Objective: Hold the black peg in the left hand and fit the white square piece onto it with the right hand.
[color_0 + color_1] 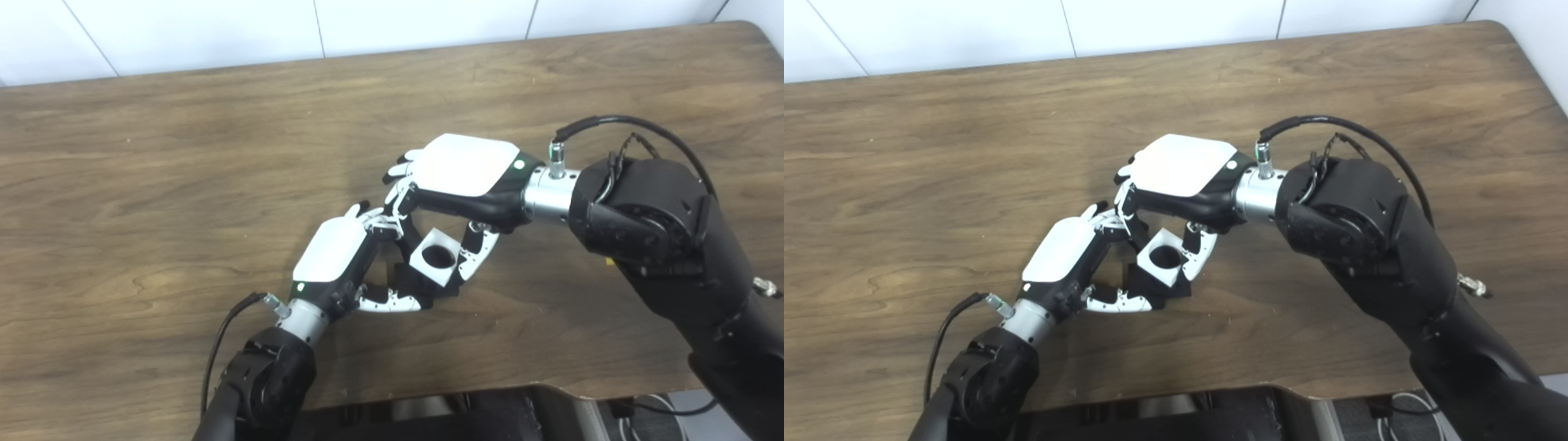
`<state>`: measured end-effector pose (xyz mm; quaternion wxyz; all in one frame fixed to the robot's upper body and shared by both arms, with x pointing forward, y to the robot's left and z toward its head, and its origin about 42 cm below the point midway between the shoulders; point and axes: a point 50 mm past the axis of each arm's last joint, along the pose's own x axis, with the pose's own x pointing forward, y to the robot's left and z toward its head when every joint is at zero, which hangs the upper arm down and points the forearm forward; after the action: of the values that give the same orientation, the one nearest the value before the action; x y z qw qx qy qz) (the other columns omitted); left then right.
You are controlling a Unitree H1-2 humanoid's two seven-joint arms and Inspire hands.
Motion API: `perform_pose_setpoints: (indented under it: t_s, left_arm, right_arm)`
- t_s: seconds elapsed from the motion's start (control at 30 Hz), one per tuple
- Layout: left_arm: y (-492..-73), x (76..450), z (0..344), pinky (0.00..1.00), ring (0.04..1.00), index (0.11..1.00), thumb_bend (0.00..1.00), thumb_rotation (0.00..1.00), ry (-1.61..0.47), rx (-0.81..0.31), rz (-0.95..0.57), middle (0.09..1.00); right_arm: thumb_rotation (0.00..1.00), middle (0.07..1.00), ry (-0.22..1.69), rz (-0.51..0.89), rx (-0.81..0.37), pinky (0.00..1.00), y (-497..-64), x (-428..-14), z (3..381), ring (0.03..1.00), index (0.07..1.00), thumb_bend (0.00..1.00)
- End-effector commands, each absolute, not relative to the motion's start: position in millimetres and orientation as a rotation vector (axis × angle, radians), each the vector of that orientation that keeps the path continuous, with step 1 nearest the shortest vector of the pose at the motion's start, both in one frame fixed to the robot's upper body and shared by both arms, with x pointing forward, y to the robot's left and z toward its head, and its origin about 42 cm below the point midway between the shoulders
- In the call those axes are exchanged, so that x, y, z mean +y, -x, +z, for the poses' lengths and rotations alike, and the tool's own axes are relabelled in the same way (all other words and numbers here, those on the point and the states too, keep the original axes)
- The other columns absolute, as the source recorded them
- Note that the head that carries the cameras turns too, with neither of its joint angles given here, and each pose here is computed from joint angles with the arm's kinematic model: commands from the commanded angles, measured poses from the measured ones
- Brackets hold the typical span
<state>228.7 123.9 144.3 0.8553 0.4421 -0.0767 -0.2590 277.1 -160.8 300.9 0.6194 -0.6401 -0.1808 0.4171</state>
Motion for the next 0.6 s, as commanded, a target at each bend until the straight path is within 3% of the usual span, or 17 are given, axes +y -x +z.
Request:
perform_pose_setpoints:
  t_s: [0.0, 0.57]
  left_arm:
    - [-221.5, 124.3, 131.4, 1.0, 0.873, 0.485, 0.52, 0.05, -0.935, -0.076, -0.605, 0.787]
    - [-220.8, 123.5, 131.8, 1.0, 0.872, 0.485, 0.52, 0.05, -0.934, -0.079, -0.605, 0.784]
  right_arm:
    - [0.14, 0.786, 1.482, 0.916, -0.48, 0.95, -279.3, -157.3, 311.6, 0.918, 0.484, 0.52]
    - [0.14, 0.791, 1.476, 0.91, -0.473, 0.95, -282.1, -156.0, 303.8, 0.923, 0.484, 0.52]
